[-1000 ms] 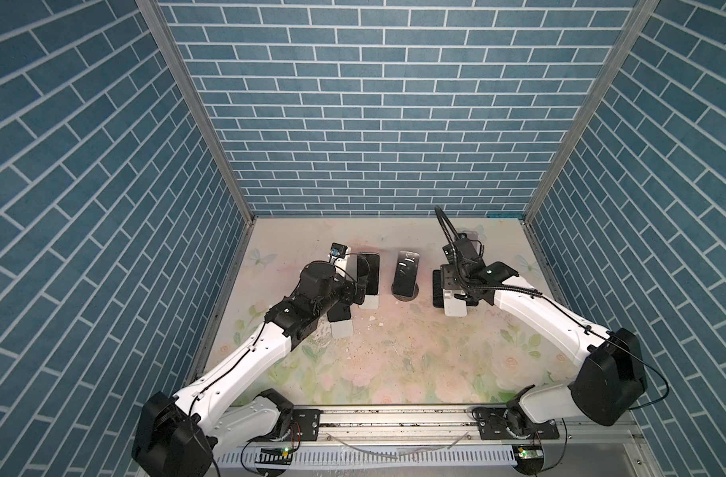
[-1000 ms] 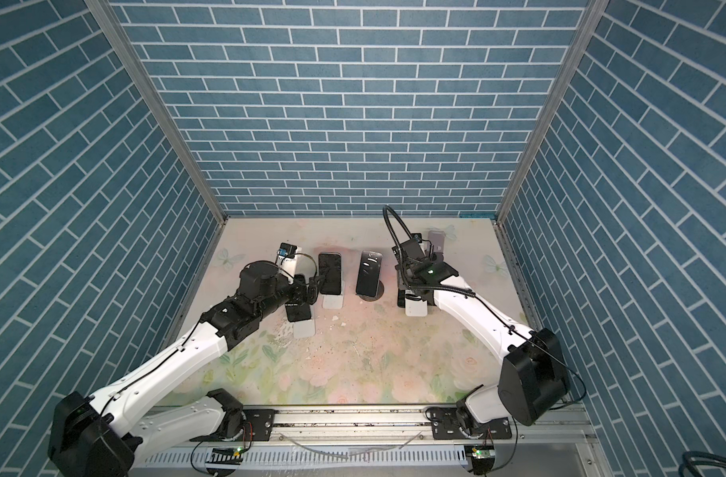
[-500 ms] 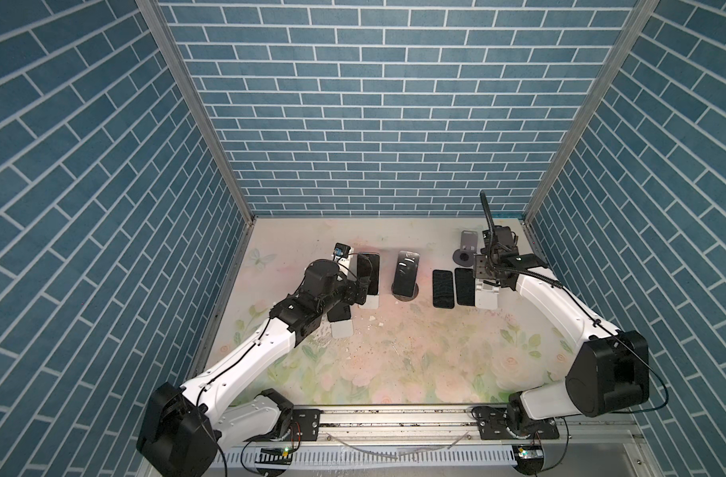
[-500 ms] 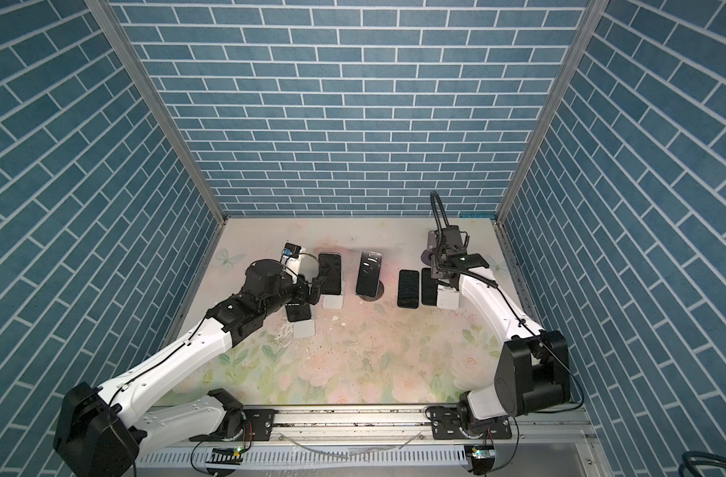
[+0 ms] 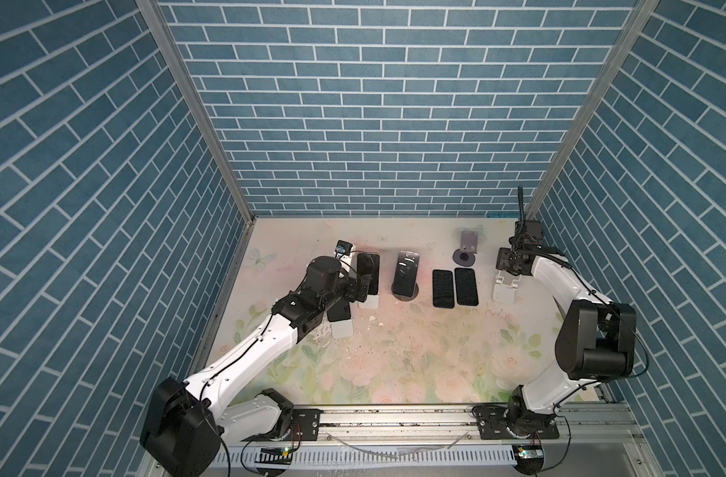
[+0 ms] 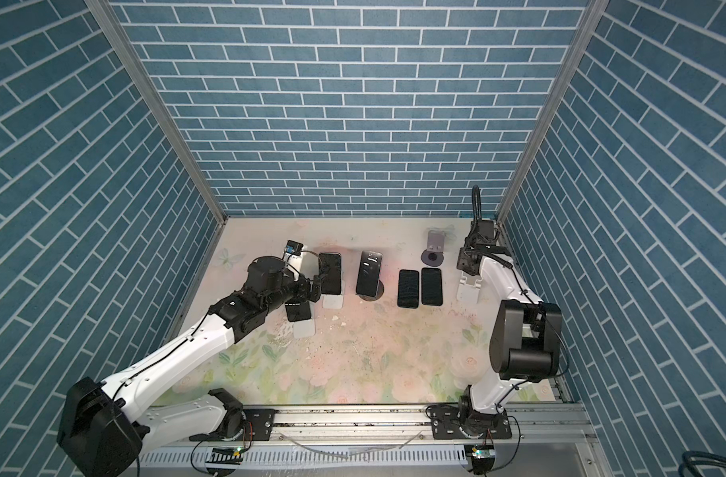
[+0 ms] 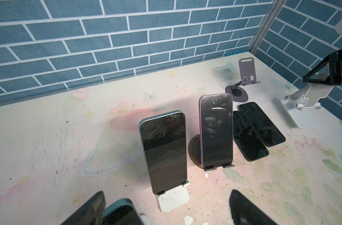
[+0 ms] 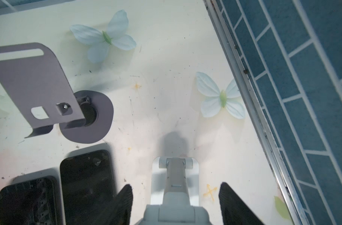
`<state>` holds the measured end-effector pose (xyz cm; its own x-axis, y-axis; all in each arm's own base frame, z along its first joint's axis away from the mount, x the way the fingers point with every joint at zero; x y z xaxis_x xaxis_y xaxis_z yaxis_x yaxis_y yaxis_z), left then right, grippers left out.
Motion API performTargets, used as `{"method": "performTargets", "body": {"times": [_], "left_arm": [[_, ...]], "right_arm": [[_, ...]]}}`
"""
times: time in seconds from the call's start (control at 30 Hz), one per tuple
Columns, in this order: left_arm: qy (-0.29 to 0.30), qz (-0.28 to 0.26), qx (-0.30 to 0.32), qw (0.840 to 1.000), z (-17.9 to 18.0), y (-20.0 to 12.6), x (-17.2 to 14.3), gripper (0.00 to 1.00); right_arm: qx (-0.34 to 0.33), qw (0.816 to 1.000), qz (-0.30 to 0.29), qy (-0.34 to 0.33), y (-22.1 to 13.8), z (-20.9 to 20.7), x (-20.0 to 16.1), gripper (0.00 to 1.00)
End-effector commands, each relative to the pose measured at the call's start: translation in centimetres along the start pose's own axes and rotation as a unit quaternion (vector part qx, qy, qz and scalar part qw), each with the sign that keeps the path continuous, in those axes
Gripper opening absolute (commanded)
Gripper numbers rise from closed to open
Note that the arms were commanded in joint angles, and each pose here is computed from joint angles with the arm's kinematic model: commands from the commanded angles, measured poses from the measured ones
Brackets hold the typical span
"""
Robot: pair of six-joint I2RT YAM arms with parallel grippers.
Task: Remove the phone from the phone stand
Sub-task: Place the phone stand at the top-right of the table.
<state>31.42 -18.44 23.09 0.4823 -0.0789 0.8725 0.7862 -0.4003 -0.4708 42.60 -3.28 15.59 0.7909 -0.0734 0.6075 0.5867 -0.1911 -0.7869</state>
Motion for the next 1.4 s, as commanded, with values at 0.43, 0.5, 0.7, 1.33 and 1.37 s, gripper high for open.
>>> {"method": "performTargets", "body": {"times": [0.43,0.5,0.7,1.33,1.37], "left_arm": [[0.003,-0.003,-0.003,1.000,-0.4,0.5,1.3,1.00],[0.002,-0.003,-0.005,1.000,-0.5,0.5,1.3,1.00],[-0.004,-0.004,-0.010,1.000,-0.7,0.5,1.4,1.00],[-0.007,-0.009,-0.012,1.000,-0.7,-0.1,1.3,1.00],[-0.007,-0.008,-0.012,1.000,-0.7,-0.1,1.2,1.00]], "right_arm": [[0.114,0.986,-0.075,-0.101,1.5,4.3,5.3,0.46],[0.123,0.985,-0.071,-0.102,1.5,4.6,5.3,0.47],[0.122,0.985,-0.062,-0.102,2.2,4.6,5.0,0.47],[0.115,0.986,-0.029,-0.115,2.5,5.3,3.9,0.51],[0.112,0.986,-0.026,-0.118,2.6,5.4,3.7,0.51]]}}
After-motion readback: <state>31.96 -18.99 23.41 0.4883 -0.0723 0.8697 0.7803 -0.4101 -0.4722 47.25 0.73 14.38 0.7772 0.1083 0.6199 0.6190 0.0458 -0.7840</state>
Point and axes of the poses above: each gripper's point midway between its finger pads, its own y axis out along the fingers, its own z axis along the line the jaws close on, x = y × z, the point moved 2 cm from there along -y, back along the fingers, and after that the axes turned 3 degrees about -y, right-handed, at the moved point
